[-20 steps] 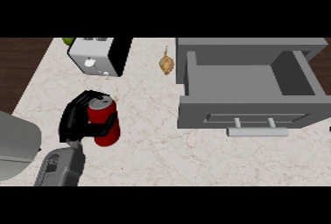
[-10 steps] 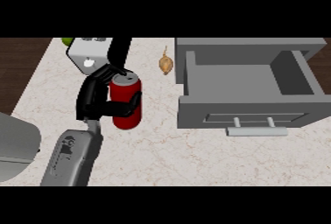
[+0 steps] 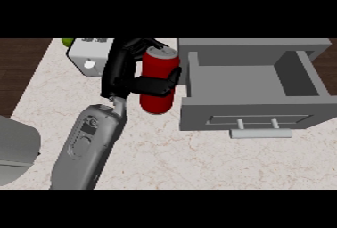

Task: Pick up the can, place it into the drawer and close the drawer

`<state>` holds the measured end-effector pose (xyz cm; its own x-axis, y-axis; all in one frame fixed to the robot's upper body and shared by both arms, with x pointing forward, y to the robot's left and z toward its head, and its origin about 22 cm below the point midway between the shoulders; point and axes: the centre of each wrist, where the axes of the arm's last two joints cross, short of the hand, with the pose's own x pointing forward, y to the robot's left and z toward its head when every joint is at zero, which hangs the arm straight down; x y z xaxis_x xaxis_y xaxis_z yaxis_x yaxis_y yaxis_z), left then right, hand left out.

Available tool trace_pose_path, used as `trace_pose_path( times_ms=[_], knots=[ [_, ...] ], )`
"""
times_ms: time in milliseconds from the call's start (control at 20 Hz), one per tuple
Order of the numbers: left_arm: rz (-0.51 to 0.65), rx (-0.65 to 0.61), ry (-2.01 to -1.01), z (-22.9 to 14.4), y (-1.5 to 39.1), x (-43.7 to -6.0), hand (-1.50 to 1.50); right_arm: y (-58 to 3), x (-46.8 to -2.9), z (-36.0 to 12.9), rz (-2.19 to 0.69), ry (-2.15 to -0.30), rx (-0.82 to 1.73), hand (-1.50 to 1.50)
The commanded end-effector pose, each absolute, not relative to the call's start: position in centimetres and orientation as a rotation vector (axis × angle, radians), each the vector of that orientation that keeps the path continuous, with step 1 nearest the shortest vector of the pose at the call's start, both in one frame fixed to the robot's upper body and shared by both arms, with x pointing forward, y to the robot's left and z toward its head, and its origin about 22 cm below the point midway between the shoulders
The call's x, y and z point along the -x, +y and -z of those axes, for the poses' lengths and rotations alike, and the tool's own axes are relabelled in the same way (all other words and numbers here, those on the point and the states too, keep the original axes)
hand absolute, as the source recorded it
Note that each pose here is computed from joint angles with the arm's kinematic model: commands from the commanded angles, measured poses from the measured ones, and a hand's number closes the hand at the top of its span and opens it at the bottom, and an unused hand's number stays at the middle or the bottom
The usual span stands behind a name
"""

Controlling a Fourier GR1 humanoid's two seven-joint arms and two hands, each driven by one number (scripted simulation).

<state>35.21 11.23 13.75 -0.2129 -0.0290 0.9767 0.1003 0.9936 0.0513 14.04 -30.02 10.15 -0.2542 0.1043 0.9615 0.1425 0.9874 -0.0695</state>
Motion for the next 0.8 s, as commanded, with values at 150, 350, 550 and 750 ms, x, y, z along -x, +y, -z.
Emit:
trace_pose_path(
  times_ms=[150, 350, 550, 750],
  knots=[
    [0.166, 0.061, -1.85, -20.0, 5.8, -37.2, 1.5, -29.6, -15.2, -10.7, 0.019, -1.857, 0.185, -1.5],
    [0.171, 0.061, -1.811, -21.3, 4.8, -38.3, 1.5, -31.0, -14.4, -9.2, 0.021, -1.818, 0.176, -1.5],
    [0.164, 0.023, -1.8, -22.9, 1.8, -38.7, 1.5, -30.8, -14.7, -9.3, 0.025, -1.826, 0.185, -1.5],
    [0.168, -0.005, -1.81, -22.6, 0.9, -40.0, 1.5, -31.0, -13.6, -9.6, 0.036, -1.828, 0.194, -1.5]
  ],
)
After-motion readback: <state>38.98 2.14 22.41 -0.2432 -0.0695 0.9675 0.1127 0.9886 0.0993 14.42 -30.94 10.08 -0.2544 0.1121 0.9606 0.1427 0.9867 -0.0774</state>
